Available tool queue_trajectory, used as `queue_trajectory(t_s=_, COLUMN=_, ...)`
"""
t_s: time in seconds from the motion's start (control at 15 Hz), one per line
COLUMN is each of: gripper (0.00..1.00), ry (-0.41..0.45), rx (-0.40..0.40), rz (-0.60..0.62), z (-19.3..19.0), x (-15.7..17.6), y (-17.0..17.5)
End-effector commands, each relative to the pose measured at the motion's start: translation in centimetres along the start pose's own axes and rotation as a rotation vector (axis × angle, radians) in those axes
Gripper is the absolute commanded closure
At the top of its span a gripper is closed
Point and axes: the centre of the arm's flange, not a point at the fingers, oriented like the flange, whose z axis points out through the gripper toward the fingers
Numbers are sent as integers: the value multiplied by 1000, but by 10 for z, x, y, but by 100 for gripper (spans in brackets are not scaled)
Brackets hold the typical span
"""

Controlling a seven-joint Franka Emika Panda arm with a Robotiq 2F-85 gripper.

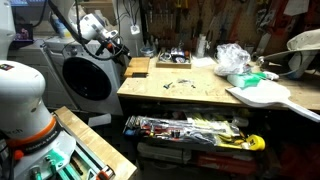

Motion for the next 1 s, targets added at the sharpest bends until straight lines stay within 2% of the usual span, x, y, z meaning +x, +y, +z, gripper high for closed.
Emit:
queue_trajectory(t_s=0.0, gripper=0, ry=31, rx=-153, rz=-122, z=16, x=19, y=-36)
queue_trajectory(t_s=0.07, gripper=0, ry=83, rx=-155, rz=-152, z=18, x=20, y=-42)
queue_trajectory(t_s=0.13, gripper=0, ry=38, rx=-107, rz=-92, z=11, x=8, y=-26)
queue_trajectory(t_s=0.4, gripper=0, ry=68, rx=-137, rz=-130, z=16, x=14, y=-40)
queue_trajectory(t_s=0.93, gripper=0, ry=-33, rx=-314, rz=-168, z=26, x=27, y=-71)
